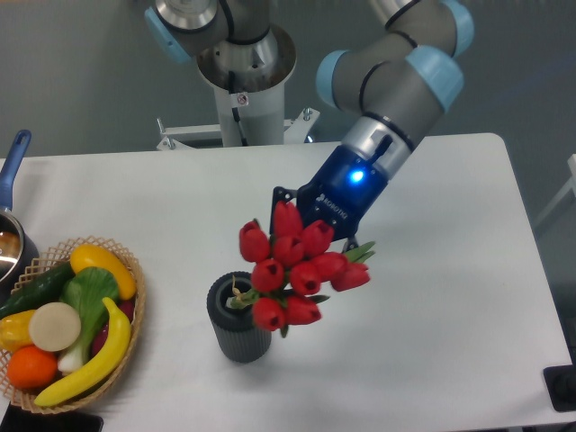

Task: Pick up the flowers from the vase
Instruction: 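Lift the tulips up out of the grey vase and away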

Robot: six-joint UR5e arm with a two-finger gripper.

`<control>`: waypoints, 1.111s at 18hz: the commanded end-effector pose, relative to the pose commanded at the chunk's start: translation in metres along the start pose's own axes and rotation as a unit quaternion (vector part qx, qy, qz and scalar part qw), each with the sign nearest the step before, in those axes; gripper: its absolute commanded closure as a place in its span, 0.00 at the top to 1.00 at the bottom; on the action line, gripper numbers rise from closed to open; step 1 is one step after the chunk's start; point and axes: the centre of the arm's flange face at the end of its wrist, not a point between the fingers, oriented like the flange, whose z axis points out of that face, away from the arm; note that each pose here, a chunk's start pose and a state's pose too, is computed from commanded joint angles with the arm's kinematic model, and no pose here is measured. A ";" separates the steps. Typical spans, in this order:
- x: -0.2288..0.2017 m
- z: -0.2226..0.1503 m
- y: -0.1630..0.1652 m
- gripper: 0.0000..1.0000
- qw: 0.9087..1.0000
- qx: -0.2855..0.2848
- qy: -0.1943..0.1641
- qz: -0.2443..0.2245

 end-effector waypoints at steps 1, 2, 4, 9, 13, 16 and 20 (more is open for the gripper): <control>-0.001 -0.005 -0.003 0.10 1.000 0.003 -0.004 0.002; 0.001 -0.009 -0.006 0.10 1.000 0.005 -0.007 0.006; 0.000 -0.016 -0.013 0.11 1.000 0.008 -0.013 0.016; -0.010 -0.053 -0.042 0.11 0.998 0.026 -0.045 0.044; -0.018 -0.087 -0.053 0.11 0.995 0.036 -0.075 0.058; -0.023 -0.105 -0.048 0.09 0.990 0.036 -0.091 0.099; -0.026 -0.124 -0.038 0.10 0.984 0.028 -0.114 0.133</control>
